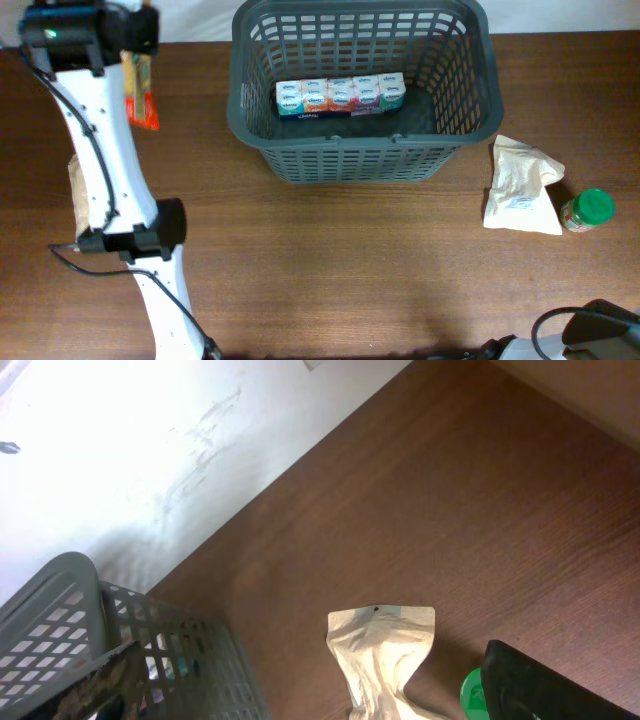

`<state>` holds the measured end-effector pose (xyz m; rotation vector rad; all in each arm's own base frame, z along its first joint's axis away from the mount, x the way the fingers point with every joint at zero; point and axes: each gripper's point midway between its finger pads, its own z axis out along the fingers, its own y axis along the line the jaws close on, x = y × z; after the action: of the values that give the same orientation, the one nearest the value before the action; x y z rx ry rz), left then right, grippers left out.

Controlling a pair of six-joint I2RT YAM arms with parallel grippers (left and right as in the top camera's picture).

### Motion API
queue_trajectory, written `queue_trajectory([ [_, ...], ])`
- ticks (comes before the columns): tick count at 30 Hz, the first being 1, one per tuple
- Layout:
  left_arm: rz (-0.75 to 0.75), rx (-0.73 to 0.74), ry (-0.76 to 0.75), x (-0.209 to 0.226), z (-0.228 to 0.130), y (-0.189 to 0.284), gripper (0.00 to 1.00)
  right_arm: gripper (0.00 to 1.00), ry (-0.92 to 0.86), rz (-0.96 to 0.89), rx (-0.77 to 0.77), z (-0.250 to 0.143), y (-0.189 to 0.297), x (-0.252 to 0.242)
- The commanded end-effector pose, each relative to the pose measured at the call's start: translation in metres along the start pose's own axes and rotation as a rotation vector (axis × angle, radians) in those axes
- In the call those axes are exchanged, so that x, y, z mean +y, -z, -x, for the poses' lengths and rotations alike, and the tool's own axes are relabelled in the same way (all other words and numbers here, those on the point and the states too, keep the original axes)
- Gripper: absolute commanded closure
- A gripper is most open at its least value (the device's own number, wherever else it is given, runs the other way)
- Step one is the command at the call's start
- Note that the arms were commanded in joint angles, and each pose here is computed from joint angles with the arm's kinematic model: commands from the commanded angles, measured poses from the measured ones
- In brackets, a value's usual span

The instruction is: Pack container

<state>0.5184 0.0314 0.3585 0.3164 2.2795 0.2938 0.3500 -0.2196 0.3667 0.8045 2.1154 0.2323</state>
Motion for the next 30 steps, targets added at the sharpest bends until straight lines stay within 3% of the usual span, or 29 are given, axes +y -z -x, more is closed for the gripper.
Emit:
queue_trajectory([
  [1,0.000,-0.235,-0.337,-0.036,0.055,0.077,0.98,0.01,0.006,0.008,-0.011,0.003,0.003,0.002],
  [5,-0.039,-0.360,-0.578,-0.089,0.081,0.108,0.98,0.01,0.006,0.008,-0.011,0.003,0.003,0.002],
  [8,-0.147,-0.431,-0.736,-0.131,0.084,0.118,0.98,0.01,0.006,0.008,-0.011,0.003,0.003,0.002],
  [11,-0.275,-0.528,-0.986,-0.178,0.078,0.132,0.98,0.01,0.006,0.008,-0.012,0.003,0.003,0.002],
  [16,-0.407,-0.622,-1.123,-0.231,0.071,0.151,0.98,0.01,0.006,0.008,-0.012,0.003,0.003,0.002],
  [23,-0.597,-0.474,-1.224,-0.304,0.034,0.098,0.98,0.01,0.006,0.008,-0.012,0.003,0.003,0.002],
  [30,-0.528,-0.213,-1.126,-0.332,0.005,0.003,0.98,0.01,0.006,0.008,-0.011,0.003,0.003,0.002],
])
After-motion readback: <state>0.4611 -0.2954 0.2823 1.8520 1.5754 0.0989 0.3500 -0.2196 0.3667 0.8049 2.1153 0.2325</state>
